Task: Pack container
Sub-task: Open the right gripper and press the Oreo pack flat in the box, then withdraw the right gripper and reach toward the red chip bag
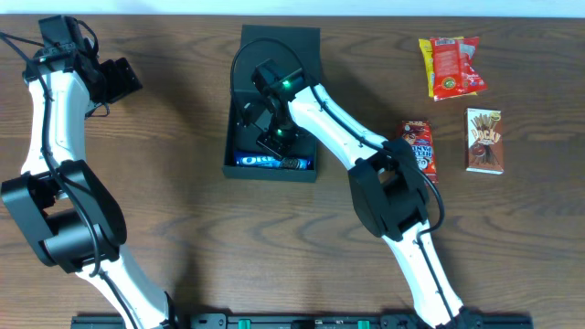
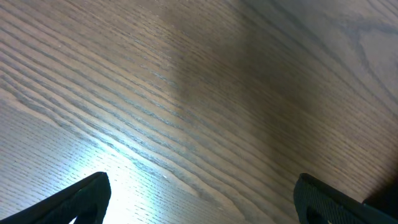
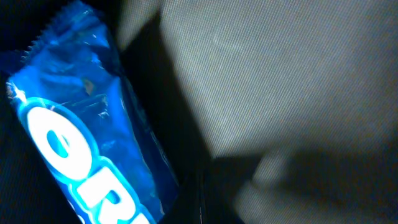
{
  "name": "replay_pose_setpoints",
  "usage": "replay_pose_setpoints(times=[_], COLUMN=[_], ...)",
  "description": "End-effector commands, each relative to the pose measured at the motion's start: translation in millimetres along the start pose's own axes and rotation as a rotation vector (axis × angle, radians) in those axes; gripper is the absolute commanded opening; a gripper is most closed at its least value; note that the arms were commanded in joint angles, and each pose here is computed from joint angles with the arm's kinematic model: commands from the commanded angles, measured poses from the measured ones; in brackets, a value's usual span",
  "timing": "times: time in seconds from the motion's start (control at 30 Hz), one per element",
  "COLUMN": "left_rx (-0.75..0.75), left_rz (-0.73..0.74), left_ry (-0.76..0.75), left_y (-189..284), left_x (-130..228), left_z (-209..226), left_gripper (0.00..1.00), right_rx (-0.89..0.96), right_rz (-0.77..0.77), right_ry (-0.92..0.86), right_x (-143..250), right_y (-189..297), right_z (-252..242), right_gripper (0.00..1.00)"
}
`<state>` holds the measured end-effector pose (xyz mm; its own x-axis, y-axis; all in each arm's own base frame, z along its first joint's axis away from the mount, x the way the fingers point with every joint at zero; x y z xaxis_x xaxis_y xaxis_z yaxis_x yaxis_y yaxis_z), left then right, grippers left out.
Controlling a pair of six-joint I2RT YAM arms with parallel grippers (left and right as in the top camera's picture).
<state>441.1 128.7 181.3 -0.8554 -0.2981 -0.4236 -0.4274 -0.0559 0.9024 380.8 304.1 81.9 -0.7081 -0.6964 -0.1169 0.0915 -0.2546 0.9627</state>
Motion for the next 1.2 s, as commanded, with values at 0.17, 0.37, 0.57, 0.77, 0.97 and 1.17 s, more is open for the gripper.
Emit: replay_pose_setpoints(times=[0.17, 0.37, 0.57, 0.77, 0.97, 1.17], left_rx=[0.003, 0.003, 0.003, 0.003, 0.003, 0.003], left_rz=[0.016, 0.016, 0.016, 0.016, 0.016, 0.017], left_ry=[-0.02, -0.02, -0.019, -0.02, -0.019, -0.02], left_y=[-5.4, -5.4, -5.4, -5.4, -5.4, -5.4], left_x=[3.1, 3.1, 3.1, 3.1, 3.1, 3.2], left_z=[0.5, 0.5, 0.5, 0.5, 0.5, 0.5], left_gripper=[0.95, 0.95, 0.95, 0.95, 0.95, 0.95], right_rx=[-0.013, -0.045, -0.042, -0.028, 0.13, 0.372], right_rz=[0.014, 0.041, 0.024, -0.062, -0.257, -0.358], right_ry=[-0.012, -0.006, 0.006, 0.023, 0.028, -0.136], right_x=[2.3, 6.8, 3.4, -16.5, -34.2, -13.0], right_y=[-2.9, -3.5, -2.4, 29.9, 138.7, 208.4], right_z=[2.8, 9.7, 9.8, 15.6, 8.7, -65.2], right_gripper=[0.01, 0.01, 0.01, 0.01, 0.02, 0.01])
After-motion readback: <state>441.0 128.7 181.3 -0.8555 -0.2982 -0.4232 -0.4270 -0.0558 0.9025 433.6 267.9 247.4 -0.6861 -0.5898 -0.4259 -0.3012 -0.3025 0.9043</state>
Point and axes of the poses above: each gripper's point midway between its finger pads, its own y axis back along the fingers, its own z axis along the line the jaws close on, x = y × z, the point moved 7 cm from there along y, back along the fingers, and after that the axes turned 12 degrees about -y, right-handed, at the moved point
